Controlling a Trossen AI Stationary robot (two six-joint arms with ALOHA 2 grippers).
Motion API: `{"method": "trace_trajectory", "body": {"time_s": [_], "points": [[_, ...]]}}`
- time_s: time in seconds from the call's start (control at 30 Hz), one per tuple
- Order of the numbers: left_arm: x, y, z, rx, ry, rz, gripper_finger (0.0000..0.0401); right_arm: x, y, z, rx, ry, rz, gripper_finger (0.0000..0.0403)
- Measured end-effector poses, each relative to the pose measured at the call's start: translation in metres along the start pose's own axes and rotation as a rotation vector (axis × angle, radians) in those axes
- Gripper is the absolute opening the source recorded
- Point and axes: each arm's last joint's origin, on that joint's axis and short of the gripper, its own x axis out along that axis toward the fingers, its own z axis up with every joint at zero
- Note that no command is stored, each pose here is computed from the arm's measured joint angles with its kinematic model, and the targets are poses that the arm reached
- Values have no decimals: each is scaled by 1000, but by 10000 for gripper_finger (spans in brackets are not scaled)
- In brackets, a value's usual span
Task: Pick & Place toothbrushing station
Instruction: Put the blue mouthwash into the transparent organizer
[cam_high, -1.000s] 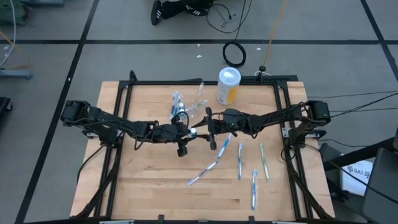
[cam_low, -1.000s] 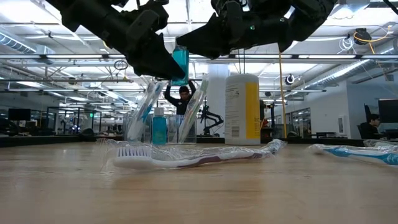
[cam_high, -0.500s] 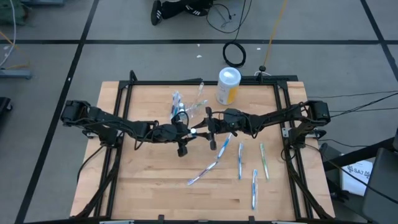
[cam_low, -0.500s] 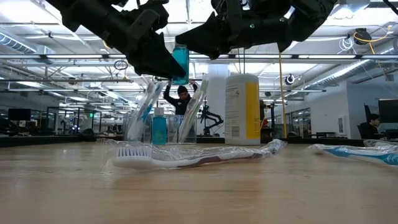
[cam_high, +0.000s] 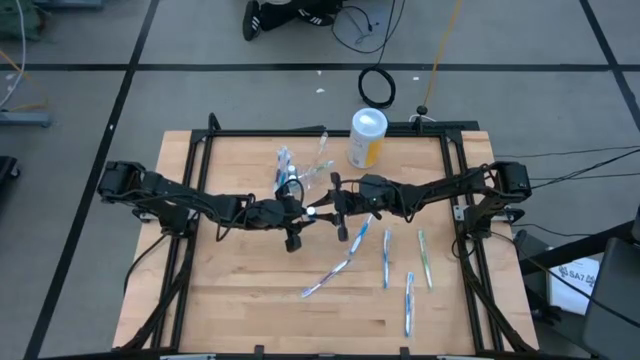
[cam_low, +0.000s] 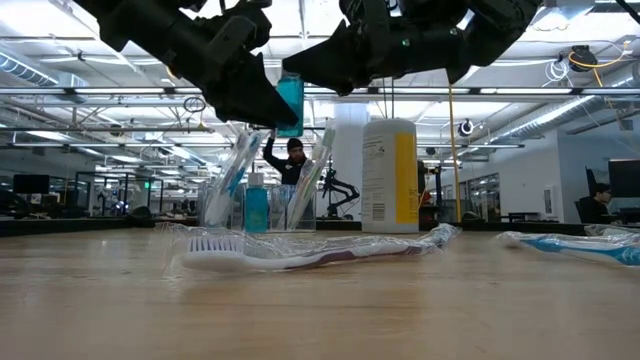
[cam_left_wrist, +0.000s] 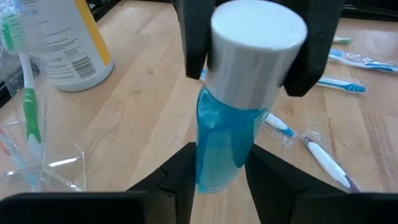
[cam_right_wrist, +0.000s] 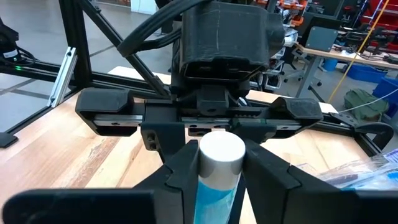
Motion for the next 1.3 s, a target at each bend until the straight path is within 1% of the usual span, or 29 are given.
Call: {"method": "trace_trajectory", "body": {"time_s": [0.17, 0.27, 0.37, 0.43, 0.53, 0.6, 0.73, 0.8, 0.87, 1.0, 1.1, 1.2, 1.3], "points": [[0, 1, -3, -35, 34, 5, 174, 0, 0, -2, -15, 14, -1, 98], [-2, 2, -7, -26, 73, 20, 203, 0, 0, -1, -14, 12, -5, 96], [-11, 5, -5, -17, 94, 42, 224, 0, -2, -2, -12, 23, -40, 97], [-23, 9, -5, -3, 140, 49, 233, -1, -6, -3, -14, 33, -70, 97], [-42, 14, -3, -10, 170, 57, 238, -2, -14, -3, -15, 30, -113, 97], [-58, 19, -1, -17, 187, 65, 239, -2, -20, -3, -25, -12, -138, 97], [-86, 25, 11, -30, 101, 61, 239, 4, -32, -6, -27, -120, -184, 97], [-98, 28, 17, -45, 41, 59, 239, 9, -40, -13, -35, -169, -213, 97], [-109, 31, 21, -64, -4, 54, 239, 15, -47, -24, -36, -178, -233, 96], [-119, 33, 24, -72, -42, 47, 239, 33, -65, -34, -31, -134, -304, 96], [-120, 33, 23, -70, -38, 44, 239, 46, -79, -41, -48, -33, -363, 96], [-118, 33, 22, -63, -18, 48, 239, 52, -88, -39, -30, 10, -375, 96], [-114, 32, 17, -47, 26, 55, 239, 53, -91, -38, -18, 24, -378, 96]]}}
